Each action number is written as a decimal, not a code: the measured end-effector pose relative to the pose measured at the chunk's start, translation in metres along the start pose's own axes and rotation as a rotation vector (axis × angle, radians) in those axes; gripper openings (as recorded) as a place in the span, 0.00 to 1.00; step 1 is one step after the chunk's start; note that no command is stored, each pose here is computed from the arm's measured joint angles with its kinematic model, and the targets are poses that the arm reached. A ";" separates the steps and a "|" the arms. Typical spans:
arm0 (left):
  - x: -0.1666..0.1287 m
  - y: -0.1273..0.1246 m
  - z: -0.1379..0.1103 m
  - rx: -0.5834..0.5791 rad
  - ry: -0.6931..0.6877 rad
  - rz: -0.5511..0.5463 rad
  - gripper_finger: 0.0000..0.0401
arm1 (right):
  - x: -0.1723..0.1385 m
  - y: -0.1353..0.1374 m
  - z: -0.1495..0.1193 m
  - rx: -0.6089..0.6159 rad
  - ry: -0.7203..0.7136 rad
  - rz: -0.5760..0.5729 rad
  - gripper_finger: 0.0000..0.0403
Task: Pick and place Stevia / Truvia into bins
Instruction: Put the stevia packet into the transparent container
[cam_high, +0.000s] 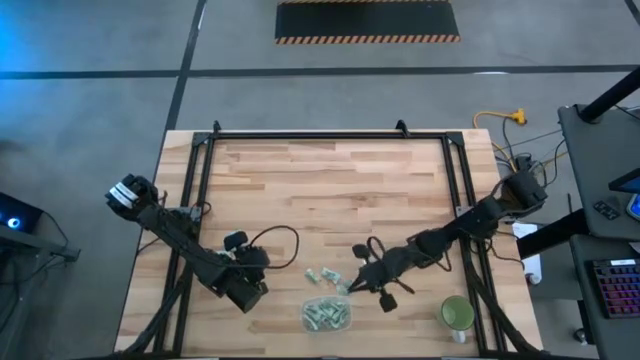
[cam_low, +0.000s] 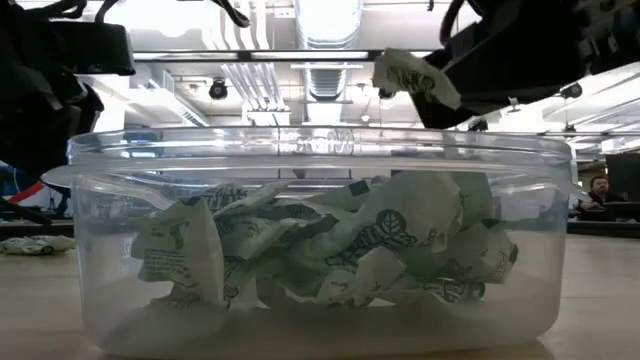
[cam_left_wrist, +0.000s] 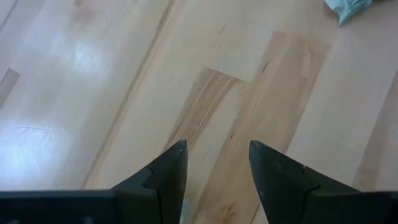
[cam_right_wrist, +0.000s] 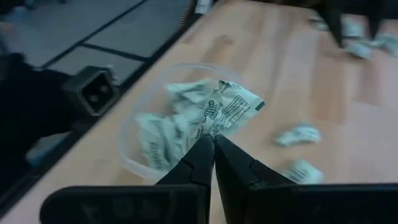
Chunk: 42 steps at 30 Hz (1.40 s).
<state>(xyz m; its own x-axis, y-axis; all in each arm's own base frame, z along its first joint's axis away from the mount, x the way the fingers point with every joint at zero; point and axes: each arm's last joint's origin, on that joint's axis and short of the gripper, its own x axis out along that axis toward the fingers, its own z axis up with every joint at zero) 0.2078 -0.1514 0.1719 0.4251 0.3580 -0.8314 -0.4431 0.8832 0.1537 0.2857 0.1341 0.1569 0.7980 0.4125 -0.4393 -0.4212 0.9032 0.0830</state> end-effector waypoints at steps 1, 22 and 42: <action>0.000 0.000 0.000 -0.001 0.000 0.000 0.39 | 0.004 0.001 0.001 -0.001 0.005 0.021 0.02; 0.006 0.008 -0.009 -0.014 0.027 0.055 0.39 | 0.037 0.008 0.006 -0.022 0.124 0.169 0.17; 0.028 0.029 -0.041 -0.084 0.168 0.133 0.39 | 0.011 0.010 0.025 0.002 0.168 0.160 0.38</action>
<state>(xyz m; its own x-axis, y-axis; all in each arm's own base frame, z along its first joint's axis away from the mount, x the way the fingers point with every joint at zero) 0.1744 -0.1281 0.1306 0.2246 0.4075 -0.8851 -0.5538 0.8008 0.2282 0.3012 0.1507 0.1747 0.6382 0.5253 -0.5628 -0.5355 0.8281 0.1656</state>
